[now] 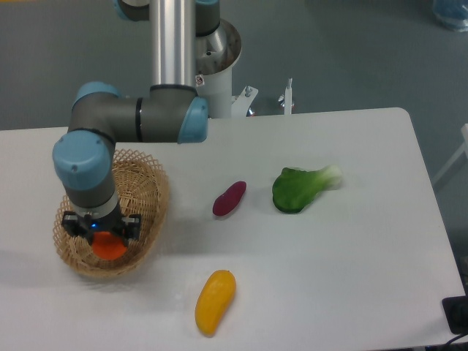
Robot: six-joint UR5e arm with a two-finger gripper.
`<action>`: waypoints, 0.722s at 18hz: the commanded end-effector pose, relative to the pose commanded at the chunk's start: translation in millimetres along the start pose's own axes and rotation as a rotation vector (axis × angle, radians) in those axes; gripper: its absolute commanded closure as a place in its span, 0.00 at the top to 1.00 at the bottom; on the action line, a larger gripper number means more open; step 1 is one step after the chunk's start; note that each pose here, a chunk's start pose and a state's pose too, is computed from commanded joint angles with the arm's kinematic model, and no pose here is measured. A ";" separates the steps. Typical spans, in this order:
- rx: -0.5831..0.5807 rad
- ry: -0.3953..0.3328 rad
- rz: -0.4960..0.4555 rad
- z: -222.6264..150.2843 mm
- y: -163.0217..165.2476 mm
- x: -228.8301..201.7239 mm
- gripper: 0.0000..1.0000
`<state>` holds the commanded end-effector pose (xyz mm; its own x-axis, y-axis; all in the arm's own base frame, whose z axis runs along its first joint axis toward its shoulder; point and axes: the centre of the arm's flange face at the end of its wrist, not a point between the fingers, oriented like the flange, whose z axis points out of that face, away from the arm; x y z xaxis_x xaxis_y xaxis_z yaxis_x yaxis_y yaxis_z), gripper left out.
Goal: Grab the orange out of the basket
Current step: 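Lift the held orange out of the basket and carry it upward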
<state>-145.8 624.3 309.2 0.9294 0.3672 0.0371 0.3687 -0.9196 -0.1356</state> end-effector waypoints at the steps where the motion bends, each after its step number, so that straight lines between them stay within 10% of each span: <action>1: 0.000 -0.017 -0.010 -3.7 -1.2 -17.6 0.30; 13: -0.042 -0.060 0.154 -5.2 25.0 -199.8 0.29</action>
<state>-322.2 527.2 303.6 0.9729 0.2278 -0.0401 0.2233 -0.9702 -0.0937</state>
